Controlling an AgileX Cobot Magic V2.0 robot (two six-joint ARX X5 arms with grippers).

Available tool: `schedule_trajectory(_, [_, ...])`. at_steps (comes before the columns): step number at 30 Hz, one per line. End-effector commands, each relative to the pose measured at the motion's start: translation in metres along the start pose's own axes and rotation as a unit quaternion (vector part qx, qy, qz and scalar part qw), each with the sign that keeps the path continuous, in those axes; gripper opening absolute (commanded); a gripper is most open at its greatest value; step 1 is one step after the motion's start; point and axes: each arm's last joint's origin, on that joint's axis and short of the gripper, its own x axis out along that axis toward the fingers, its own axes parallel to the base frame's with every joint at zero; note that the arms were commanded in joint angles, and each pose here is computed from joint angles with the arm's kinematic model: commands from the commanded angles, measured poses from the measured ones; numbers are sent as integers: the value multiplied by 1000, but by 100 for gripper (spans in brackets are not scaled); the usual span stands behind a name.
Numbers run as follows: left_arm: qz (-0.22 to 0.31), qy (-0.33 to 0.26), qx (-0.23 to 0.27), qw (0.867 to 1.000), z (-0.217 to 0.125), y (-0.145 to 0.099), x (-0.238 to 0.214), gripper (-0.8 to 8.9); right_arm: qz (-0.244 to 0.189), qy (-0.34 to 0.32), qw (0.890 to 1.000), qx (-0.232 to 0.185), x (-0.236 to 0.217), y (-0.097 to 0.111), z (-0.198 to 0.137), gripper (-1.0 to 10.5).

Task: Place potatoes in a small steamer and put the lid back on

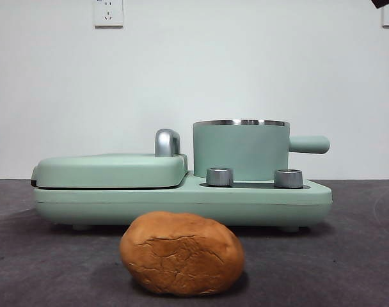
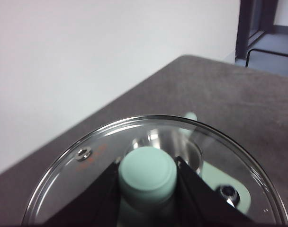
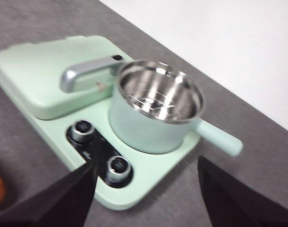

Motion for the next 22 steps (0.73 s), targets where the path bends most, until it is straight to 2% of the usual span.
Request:
schedule_trajectory(1, [16,-11,-14,1000,-9,-6,-14,15,17,-8,1000,14,-1,1,11,335])
schedule_trajectory(6, [32,0,-38,999,-36,-15,-33,15,46,21,999,8,7,3,28,423])
schedule_trajectory(12, [62,7,-61,996,-60,-24,-51,15,129,56,990,-18,34,12,53,436])
schedule_trajectory(15, [64,10,-64,996,-65,-26,-56,15,180,92,979,-37,57,26,55,436])
schedule_trajectory(22, [68,17,-66,995,-66,-27,-58,15,266,164,943,-112,110,80,43,436])
